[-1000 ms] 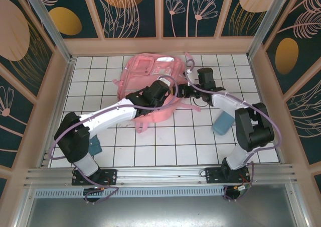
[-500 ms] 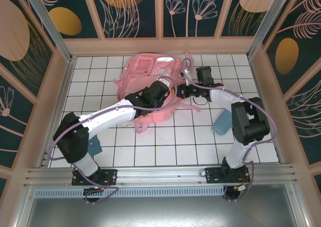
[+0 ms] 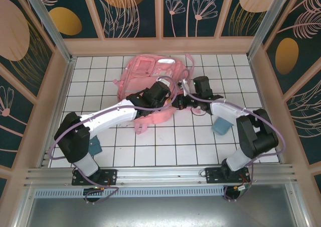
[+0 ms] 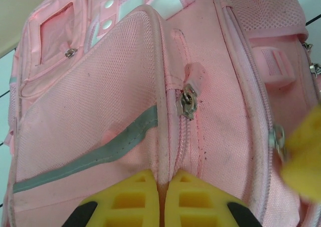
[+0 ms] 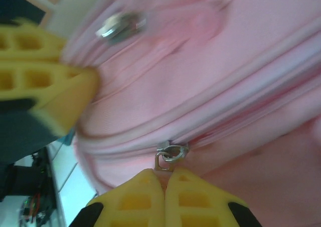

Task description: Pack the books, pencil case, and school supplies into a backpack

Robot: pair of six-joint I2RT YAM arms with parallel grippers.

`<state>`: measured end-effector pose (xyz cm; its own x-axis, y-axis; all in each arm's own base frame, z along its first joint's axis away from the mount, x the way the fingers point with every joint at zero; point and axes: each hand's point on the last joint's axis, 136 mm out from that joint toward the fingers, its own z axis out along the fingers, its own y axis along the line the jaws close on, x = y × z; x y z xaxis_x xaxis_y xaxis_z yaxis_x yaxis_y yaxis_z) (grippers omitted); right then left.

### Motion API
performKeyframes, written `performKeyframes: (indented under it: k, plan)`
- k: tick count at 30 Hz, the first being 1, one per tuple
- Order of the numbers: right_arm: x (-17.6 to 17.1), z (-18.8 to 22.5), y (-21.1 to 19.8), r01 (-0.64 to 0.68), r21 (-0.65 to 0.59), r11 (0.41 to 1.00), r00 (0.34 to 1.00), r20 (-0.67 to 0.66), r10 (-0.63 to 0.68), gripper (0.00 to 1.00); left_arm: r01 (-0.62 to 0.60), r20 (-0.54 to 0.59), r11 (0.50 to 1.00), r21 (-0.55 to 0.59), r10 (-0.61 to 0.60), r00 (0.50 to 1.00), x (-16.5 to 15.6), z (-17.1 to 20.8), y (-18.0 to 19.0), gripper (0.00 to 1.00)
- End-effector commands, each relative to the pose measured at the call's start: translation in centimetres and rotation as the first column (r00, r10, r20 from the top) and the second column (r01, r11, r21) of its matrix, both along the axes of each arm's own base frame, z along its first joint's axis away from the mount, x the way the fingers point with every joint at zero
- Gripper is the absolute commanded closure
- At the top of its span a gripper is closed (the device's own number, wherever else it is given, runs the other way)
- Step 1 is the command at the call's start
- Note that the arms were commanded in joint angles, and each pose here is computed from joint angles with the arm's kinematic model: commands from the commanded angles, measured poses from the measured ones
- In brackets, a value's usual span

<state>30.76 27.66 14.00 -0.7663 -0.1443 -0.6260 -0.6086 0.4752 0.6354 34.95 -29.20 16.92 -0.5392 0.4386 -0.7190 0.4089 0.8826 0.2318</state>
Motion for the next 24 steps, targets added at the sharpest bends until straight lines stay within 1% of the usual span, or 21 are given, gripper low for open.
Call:
performKeyframes:
  k: [1, 4, 5, 6, 9, 10, 13, 14, 15, 16, 18, 20, 24]
  plan:
    - [-2.8, 1.3, 1.9, -0.020, 0.088, 0.996, 0.999, -0.031, 0.023, 0.98, -0.017, 0.124, 0.976, -0.216, 0.045, 0.991, 2.2, 5.3, -2.7, 1.00]
    - [-5.0, 2.5, 3.8, -0.064, 0.155, 0.986, 0.997, -0.027, 0.069, 0.95, 0.007, 0.109, 0.969, -0.247, 0.021, 0.994, 1.9, 5.1, -3.4, 1.00]
    - [-5.5, 2.6, 4.2, -0.072, 0.160, 0.984, 0.997, -0.030, 0.078, 0.91, 0.009, 0.106, 0.967, -0.254, 0.018, 0.994, 1.9, 5.1, -3.4, 1.00]
    - [-5.4, 2.5, 4.2, -0.049, 0.155, 0.987, 0.998, -0.035, 0.055, 0.85, 0.009, 0.107, 0.965, -0.261, 0.020, 0.994, 1.9, 5.2, -3.4, 1.00]
    - [-3.6, 2.8, 1.9, 0.104, 0.156, 0.982, 0.993, -0.073, -0.093, 0.68, 0.001, 0.113, 0.965, -0.264, 0.030, 0.993, 1.7, 5.3, -3.0, 1.00]
    - [-2.4, 3.0, 0.2, 0.177, 0.163, 0.971, 0.982, -0.088, -0.164, 0.66, -0.001, 0.115, 0.964, -0.265, 0.032, 0.993, 1.5, 5.3, -2.8, 1.00]
    - [-0.7, 4.0, -3.6, 0.327, 0.186, 0.927, 0.943, -0.127, -0.307, 0.60, 0.006, 0.114, 0.963, -0.269, 0.025, 0.993, 1.0, 5.1, -2.3, 1.00]
    - [-0.4, 4.3, -4.4, 0.358, 0.189, 0.914, 0.932, -0.133, -0.337, 0.59, 0.010, 0.113, 0.962, -0.272, 0.022, 0.993, 0.9, 5.0, -2.3, 1.00]
    - [0.0, 4.8, -5.0, 0.395, 0.194, 0.898, 0.917, -0.142, -0.372, 0.56, 0.014, 0.114, 0.961, -0.277, 0.018, 0.993, 0.8, 5.0, -2.3, 1.00]
    - [0.4, 5.2, -5.7, 0.433, 0.197, 0.880, 0.899, -0.158, -0.407, 0.50, 0.017, 0.113, 0.960, -0.280, 0.015, 0.994, 0.7, 4.9, -2.2, 1.00]
    - [1.2, 5.6, -6.4, 0.490, 0.198, 0.849, 0.868, -0.207, -0.452, 0.45, 0.023, 0.115, 0.957, -0.290, 0.012, 0.993, 0.6, 5.0, -2.2, 1.00]
    - [1.9, 5.9, -6.5, 0.523, 0.201, 0.828, 0.843, -0.263, -0.469, 0.42, 0.025, 0.118, 0.954, -0.298, 0.011, 0.993, 0.5, 5.1, -2.2, 1.00]
    - [2.4, 5.9, -4.9, 0.518, 0.244, 0.820, 0.825, -0.395, -0.404, 0.40, 0.022, 0.123, 0.949, -0.315, 0.017, 0.992, 0.4, 5.5, -2.2, 1.00]
